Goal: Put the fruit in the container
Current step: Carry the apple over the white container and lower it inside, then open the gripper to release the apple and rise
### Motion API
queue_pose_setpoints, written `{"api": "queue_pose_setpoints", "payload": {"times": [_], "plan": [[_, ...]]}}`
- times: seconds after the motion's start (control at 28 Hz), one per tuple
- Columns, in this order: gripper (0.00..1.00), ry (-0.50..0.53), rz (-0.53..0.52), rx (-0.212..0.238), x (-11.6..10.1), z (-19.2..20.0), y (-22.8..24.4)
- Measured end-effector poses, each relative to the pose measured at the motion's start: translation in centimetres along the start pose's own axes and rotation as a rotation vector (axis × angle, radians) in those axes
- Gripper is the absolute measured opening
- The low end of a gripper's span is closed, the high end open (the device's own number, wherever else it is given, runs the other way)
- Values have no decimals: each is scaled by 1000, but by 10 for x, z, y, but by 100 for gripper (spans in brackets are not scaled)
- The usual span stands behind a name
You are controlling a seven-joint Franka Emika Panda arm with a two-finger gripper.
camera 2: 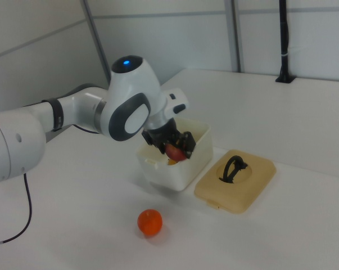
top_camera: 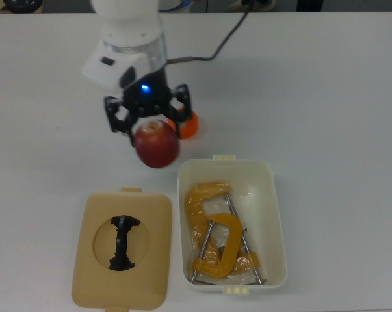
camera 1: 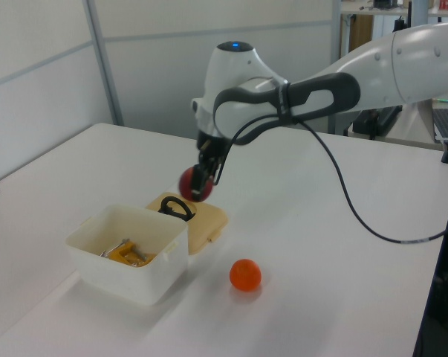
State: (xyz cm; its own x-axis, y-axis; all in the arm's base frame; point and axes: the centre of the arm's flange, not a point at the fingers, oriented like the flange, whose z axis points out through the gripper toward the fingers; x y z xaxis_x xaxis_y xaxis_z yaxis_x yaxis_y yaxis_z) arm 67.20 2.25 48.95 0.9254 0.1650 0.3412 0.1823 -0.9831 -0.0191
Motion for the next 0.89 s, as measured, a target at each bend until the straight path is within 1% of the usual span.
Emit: {"api": "queue_pose_setpoints", "payload": {"times": [0.07, 0.18, 0.32, 0.43, 0.5, 0.54, 0.61, 0.75, 0.82, 0.89], "plan": [[85, 37, 0, -1, 7, 10, -18], [85, 77, 3, -26, 13, 36, -40], [85, 90, 0, -50, 15, 65, -51], [85, 93, -9, -52, 17, 76, -57], [90, 98, -12, -52, 19, 74, -59], [96, 106, -13, -51, 22, 70, -60], [100, 107, -14, -52, 24, 64, -61], [100, 35, -10, -55, 22, 48, -60], [100, -28, -8, -57, 17, 39, -59], [100, -111, -14, -59, 9, 26, -58]]}}
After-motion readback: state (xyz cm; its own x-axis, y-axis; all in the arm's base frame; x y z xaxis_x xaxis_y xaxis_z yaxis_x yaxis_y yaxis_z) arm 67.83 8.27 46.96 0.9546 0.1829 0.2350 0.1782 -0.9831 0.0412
